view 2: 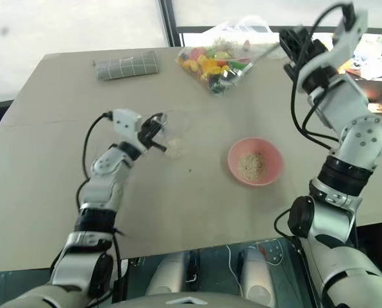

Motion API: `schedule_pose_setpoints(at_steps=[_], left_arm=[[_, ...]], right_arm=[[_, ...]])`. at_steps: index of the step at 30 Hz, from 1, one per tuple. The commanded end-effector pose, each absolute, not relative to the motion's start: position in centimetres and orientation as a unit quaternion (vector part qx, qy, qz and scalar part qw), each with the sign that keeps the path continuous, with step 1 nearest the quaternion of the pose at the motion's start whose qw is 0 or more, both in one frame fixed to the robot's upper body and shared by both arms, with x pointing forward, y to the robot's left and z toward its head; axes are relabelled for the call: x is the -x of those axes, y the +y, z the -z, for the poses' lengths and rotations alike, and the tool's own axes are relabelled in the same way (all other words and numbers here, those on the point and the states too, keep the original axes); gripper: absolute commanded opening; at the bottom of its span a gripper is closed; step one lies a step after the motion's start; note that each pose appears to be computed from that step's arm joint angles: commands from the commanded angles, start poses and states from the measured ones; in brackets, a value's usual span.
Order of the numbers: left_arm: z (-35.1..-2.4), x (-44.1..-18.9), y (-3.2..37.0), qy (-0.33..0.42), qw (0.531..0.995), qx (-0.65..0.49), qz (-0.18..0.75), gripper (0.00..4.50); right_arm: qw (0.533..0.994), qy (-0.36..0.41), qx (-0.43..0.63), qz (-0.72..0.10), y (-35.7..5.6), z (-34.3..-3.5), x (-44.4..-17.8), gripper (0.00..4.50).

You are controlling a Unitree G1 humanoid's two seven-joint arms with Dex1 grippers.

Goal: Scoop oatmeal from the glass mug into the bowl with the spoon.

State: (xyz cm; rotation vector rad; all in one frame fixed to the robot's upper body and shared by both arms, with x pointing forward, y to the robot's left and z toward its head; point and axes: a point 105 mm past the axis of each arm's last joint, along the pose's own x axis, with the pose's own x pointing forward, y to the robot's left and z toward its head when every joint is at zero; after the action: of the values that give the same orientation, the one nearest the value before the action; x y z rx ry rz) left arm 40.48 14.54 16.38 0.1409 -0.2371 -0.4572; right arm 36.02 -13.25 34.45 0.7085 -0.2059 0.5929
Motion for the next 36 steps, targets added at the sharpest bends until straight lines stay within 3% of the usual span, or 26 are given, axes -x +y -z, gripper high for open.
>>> schedule_pose_setpoints(at_steps=[1,9,16,21,25,31,36], left_arm=[[-17.9,-41.7,13.4,-0.14,0.962,-0.063,0.225,0.13],[-19.0,-43.7,10.8,-0.147,0.956,-0.064,0.244,0.13],[-19.7,-43.8,9.1,-0.163,0.948,-0.069,0.266,0.13],[-19.0,-43.3,8.0,-0.171,0.945,-0.075,0.27,0.13],[-18.5,-43.0,7.4,-0.177,0.944,-0.078,0.268,0.13],[-17.9,-42.8,7.4,-0.182,0.946,-0.088,0.255,0.13],[-17.3,-42.8,7.1,-0.178,0.947,-0.088,0.251,0.13]], right_arm=[[0.886,-0.123,-0.311,-0.322,-11.4,-36.0,-34.5,0.0],[0.919,-0.087,-0.187,-0.336,-9.0,-32.4,-34.7,0.0],[0.941,-0.085,-0.044,-0.324,-7.7,-29.7,-35.3,0.0],[0.928,-0.093,0.097,-0.347,-5.5,-27.2,-36.0,0.0],[0.915,-0.087,0.141,-0.367,-4.5,-25.6,-36.1,0.0],[0.922,-0.017,0.056,-0.384,-4.0,-23.8,-36.0,0.0],[0.939,0.035,-0.091,-0.331,-6.1,-24.5,-37.4,0.0]])
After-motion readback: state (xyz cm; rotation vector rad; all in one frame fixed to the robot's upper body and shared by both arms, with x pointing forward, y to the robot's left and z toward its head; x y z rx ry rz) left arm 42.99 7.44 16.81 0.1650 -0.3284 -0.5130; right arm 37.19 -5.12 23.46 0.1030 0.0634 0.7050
